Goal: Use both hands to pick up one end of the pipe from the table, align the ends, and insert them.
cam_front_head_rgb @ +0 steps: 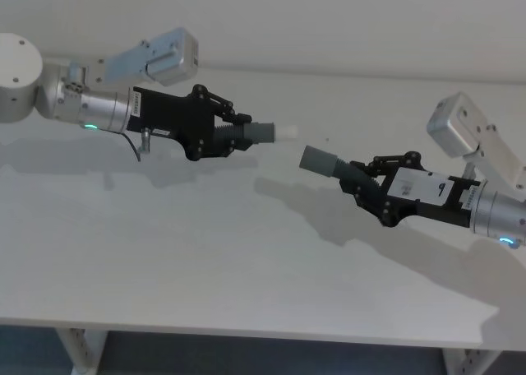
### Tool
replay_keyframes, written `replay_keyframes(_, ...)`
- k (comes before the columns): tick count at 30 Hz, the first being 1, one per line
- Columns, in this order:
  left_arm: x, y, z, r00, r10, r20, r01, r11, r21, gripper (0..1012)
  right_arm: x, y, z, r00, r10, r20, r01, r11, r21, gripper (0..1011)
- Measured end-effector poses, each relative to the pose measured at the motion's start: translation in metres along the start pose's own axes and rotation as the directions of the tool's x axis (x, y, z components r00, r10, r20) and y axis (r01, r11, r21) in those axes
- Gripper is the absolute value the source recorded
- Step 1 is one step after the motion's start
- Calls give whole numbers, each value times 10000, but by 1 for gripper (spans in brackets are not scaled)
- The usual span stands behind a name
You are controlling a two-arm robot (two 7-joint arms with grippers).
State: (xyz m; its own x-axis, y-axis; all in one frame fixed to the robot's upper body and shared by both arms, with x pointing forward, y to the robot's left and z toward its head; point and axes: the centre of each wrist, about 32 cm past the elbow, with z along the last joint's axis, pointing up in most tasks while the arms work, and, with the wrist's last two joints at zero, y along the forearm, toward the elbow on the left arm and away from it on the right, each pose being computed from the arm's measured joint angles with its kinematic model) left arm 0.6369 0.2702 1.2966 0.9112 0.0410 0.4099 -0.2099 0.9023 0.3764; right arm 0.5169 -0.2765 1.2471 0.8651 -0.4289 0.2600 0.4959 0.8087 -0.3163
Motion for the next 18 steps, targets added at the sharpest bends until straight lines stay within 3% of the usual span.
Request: replay_keyframes(18, 17, -50, 15, 9989, -463, -15, 463, 9988, -170, 347, 56, 48, -23, 10000, 37, 24, -36, 9997, -241, 274)
